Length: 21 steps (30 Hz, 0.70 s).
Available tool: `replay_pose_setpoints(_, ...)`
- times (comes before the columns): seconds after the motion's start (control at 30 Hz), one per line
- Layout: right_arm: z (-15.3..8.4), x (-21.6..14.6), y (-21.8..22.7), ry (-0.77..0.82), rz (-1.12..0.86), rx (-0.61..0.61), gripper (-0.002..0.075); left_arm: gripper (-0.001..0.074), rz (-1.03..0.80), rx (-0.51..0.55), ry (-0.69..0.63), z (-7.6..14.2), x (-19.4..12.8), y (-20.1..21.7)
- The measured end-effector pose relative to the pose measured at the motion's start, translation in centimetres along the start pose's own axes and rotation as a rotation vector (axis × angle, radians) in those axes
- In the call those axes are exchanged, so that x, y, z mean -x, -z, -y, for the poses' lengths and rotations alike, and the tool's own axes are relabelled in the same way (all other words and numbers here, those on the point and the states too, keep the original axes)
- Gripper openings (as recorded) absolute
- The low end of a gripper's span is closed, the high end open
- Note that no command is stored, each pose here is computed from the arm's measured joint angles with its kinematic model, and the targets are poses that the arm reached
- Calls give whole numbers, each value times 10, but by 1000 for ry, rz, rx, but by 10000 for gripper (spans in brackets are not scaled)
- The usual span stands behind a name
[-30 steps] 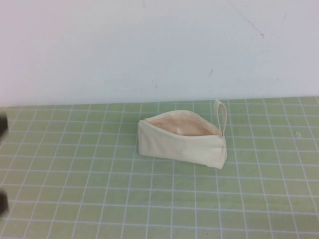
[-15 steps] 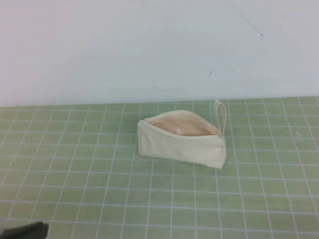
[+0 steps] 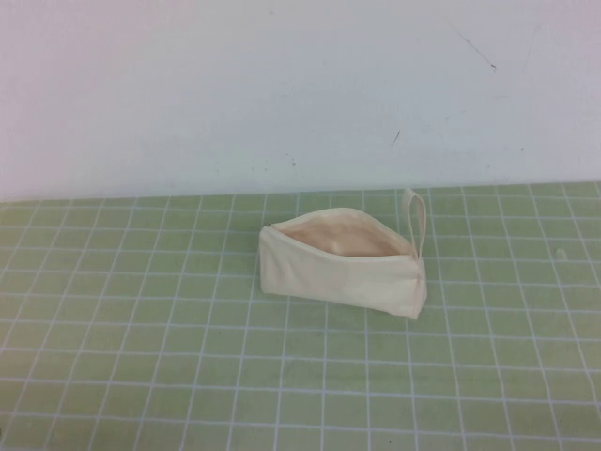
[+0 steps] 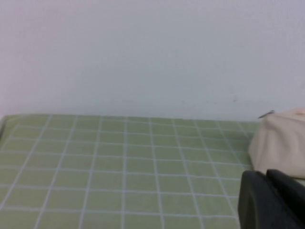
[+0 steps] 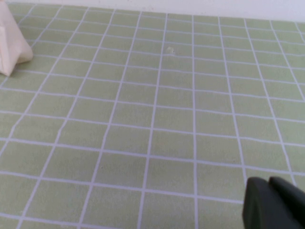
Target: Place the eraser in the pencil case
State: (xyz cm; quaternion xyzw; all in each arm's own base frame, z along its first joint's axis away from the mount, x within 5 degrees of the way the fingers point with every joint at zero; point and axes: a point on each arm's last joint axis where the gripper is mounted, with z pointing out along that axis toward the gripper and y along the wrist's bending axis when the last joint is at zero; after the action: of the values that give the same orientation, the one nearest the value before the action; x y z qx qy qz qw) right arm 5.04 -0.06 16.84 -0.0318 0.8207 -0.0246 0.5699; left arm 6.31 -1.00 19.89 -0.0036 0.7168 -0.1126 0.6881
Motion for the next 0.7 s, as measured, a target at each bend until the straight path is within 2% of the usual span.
replay_pose_setpoints(0.07,0,0,0,0,0,0,-1,-1,-36,63,23,-5,-6,6)
replay_pose_setpoints(0.23,0,0,0,0,0,0,-1,-1,-221,146,44,-10,-24,10)
replay_pose_setpoints(0.47,0,0,0,0,0,0,-1,-1,-243,142,-51,-10,-24,11)
replay_pose_setpoints(0.7,0,0,0,0,0,0,-1,-1,-249,143,-60,-11,-25,11)
